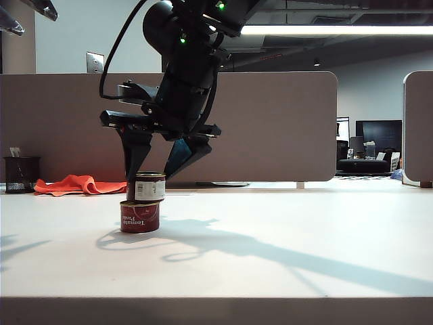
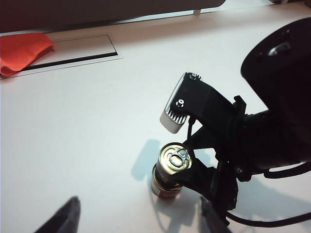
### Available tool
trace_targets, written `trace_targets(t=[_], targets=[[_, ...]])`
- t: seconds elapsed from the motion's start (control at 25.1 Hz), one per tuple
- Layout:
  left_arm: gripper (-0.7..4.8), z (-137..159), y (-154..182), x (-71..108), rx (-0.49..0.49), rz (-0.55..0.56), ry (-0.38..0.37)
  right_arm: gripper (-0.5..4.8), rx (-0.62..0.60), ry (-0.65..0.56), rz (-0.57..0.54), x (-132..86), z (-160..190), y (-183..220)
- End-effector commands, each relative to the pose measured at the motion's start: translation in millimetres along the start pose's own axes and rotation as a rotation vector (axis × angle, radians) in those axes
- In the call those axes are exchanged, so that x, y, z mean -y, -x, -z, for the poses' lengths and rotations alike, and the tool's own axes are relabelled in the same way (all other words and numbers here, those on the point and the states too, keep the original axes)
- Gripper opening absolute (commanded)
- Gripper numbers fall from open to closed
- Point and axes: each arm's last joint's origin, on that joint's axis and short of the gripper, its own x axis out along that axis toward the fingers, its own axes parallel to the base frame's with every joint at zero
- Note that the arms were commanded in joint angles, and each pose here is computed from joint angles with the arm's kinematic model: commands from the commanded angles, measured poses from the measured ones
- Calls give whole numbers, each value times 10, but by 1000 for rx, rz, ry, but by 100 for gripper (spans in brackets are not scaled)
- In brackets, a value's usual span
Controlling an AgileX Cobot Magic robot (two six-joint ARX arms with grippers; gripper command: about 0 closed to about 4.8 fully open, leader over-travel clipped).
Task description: Stack a can of tomatoes on the right onto the can of tomatoes on the left.
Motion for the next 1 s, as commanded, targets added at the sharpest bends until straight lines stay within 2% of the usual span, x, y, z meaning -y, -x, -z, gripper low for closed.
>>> trace_targets(t=[0.04, 0.28, 0.48, 0.92, 1.0], targets=[[305, -14, 8, 2, 10, 2, -3, 314, 57, 14, -9, -52, -85, 78], [305, -14, 9, 2, 10, 2, -3, 316, 59, 29, -18, -108, -87, 82], [305, -14, 9, 2, 10, 1, -2, 347, 53, 46, -14, -108, -99, 99], [305, -5, 10, 3, 0, 2, 0, 348, 42, 49, 33, -94, -89, 102], [305, -5, 10, 3, 0, 2, 0, 381, 40, 49, 28, -93, -96, 148]])
